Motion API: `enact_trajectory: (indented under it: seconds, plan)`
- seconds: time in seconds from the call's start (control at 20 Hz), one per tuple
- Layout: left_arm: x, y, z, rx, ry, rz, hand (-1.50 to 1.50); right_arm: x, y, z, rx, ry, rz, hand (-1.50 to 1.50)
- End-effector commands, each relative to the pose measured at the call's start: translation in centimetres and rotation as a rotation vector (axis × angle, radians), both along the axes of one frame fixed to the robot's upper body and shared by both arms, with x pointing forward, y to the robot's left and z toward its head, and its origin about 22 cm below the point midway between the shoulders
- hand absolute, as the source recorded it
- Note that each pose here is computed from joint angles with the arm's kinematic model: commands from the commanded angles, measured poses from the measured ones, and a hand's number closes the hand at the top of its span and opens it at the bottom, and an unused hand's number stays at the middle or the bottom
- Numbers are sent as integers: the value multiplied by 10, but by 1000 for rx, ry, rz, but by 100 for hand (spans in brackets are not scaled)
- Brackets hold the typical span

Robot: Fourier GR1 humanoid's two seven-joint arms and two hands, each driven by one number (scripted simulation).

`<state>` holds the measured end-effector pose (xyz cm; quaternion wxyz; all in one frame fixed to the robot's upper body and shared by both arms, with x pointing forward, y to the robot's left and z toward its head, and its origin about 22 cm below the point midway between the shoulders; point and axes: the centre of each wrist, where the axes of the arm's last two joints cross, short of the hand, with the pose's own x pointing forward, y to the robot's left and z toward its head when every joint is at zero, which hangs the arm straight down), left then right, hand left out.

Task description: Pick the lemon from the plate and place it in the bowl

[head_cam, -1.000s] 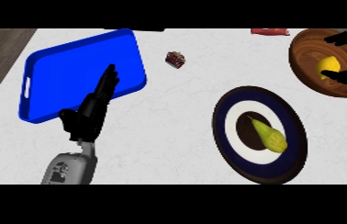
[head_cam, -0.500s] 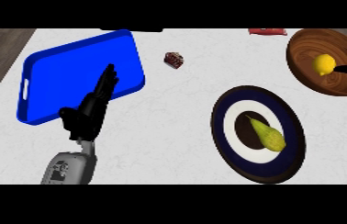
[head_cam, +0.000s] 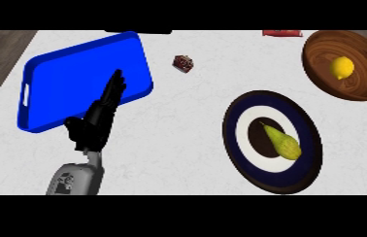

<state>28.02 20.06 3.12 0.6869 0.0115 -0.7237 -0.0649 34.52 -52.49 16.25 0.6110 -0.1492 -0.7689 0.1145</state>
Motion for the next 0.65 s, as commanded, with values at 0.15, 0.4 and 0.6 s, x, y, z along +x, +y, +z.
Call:
enact_trajectory:
  seconds: [0.15,0.4,0.6]
  plan:
    - [0,9,9,-8,-2,-2,0,-29,-27,-1,106,5,119,-150]
    - [-1,4,7,-4,5,7,0,-37,-29,-18,108,9,159,-150]
    - [-1,12,8,-12,1,16,0,-49,-37,-28,114,27,152,-150]
